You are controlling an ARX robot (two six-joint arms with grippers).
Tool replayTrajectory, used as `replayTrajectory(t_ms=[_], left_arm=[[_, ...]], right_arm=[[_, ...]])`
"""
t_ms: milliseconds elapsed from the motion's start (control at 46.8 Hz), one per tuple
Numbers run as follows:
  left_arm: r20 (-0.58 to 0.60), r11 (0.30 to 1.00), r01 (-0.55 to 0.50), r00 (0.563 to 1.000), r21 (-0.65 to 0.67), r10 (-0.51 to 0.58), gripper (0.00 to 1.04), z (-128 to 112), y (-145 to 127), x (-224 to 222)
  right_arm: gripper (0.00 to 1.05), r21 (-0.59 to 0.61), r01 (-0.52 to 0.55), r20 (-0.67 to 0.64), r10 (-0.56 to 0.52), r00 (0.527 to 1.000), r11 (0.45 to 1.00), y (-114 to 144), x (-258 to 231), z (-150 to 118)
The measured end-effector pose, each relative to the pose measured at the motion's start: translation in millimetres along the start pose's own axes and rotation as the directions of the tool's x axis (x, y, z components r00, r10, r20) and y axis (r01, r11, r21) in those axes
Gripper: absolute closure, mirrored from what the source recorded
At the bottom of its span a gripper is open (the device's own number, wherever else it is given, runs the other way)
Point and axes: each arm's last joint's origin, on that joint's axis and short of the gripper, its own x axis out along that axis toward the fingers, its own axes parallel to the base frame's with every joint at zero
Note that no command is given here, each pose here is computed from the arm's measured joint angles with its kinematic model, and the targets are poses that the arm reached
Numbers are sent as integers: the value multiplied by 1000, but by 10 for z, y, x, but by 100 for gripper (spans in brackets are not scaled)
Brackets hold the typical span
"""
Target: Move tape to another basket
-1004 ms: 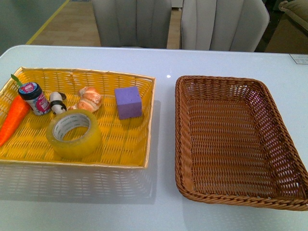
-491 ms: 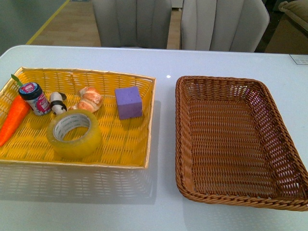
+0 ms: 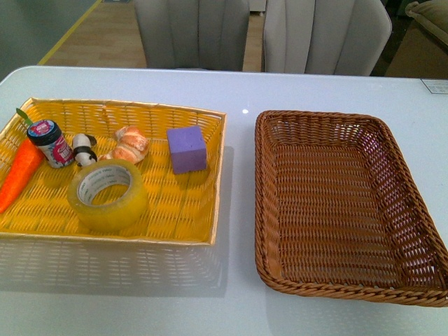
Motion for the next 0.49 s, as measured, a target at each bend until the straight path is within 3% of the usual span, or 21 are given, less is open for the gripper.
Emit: replayTrajectory(t_ms=[491], left_arm=[[0,1000,0,1000,0,0,9,0,0,0]], right_arm=[[103,0,0,0,0,1000,1000,0,-107,-1]])
